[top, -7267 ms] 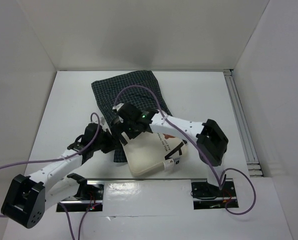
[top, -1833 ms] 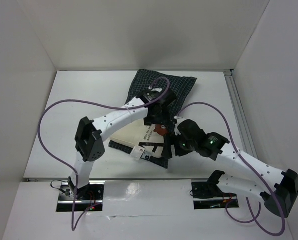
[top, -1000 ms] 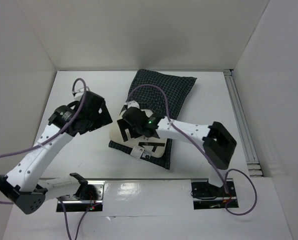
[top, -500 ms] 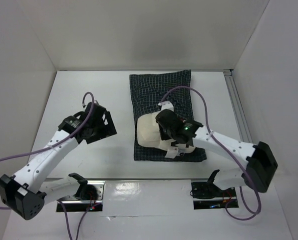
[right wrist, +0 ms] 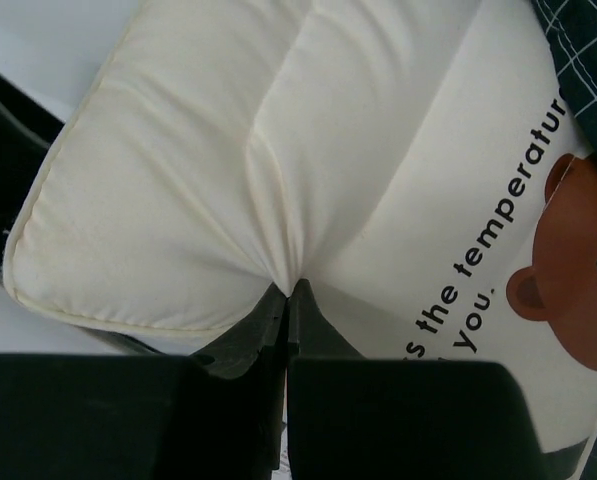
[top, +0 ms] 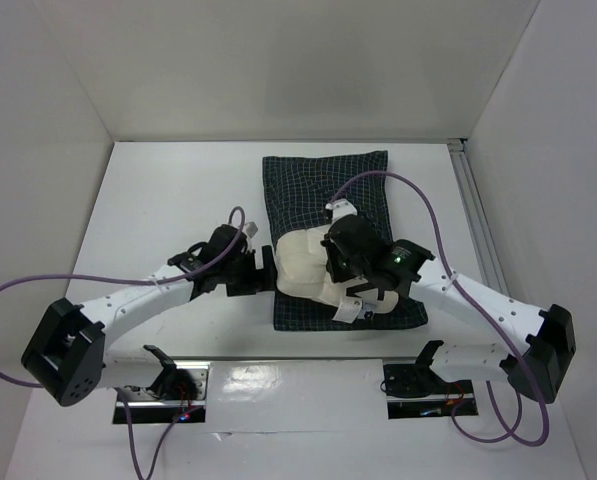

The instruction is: Put the pillow into the pillowcase

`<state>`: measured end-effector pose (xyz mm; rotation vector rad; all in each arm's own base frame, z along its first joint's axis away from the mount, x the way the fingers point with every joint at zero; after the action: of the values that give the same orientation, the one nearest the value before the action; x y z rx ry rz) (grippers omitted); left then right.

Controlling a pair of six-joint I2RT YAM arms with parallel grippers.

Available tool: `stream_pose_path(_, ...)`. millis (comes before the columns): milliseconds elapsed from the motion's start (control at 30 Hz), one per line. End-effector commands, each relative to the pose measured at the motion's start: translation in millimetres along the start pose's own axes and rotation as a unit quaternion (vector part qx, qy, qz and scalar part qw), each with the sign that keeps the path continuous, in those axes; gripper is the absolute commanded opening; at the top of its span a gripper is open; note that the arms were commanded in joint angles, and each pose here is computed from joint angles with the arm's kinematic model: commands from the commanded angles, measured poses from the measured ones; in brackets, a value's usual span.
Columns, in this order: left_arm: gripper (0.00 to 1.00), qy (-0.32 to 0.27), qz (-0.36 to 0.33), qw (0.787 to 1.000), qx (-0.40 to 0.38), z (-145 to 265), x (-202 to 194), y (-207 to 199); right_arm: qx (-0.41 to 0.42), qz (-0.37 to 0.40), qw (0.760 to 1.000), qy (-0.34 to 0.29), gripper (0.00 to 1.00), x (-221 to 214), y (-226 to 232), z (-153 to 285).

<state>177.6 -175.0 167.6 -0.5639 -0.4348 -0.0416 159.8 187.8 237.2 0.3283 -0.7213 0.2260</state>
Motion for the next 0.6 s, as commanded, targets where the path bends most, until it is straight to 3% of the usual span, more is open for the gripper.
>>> stream_pose_path(0, 1.00, -0.047, -0.036, 0.997, -0.054, -16, 7, -11, 0.061, 0.000, 0.997, -0.048, 0.00, 36, 18, 24)
stream_pose_path(200, 1.00, -0.065, -0.024, 0.997, -0.043, -39, -2, 1, 0.077, 0.003, 0.995, -0.056, 0.00, 46, 22, 34)
stream_pose_path(433, 0.98, -0.071, -0.043, 0.993, -0.080, -59, -8, -13, 0.079, -0.002, 0.995, -0.065, 0.00, 55, 23, 42)
stream_pose_path(500, 0.93, -0.070, -0.036, 0.992, -0.102, -62, -9, -20, 0.077, -0.001, 0.995, -0.061, 0.00, 54, 23, 39)
stream_pose_path(567, 0.76, -0.079, -0.032, 0.988, -0.128, -63, -5, -26, 0.074, -0.004, 0.996, -0.056, 0.00, 51, 22, 37)
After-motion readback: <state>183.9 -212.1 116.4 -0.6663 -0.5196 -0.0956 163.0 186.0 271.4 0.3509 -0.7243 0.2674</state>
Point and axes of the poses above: each gripper's point midway between its finger pads, its own z axis back along the fingers, its own y axis along the line the jaws close on, x = y × z, the point moved 10 cm from there along z, back along the fingers, and after that the axes turned 6 degrees about -z, right-handed, at the moved point
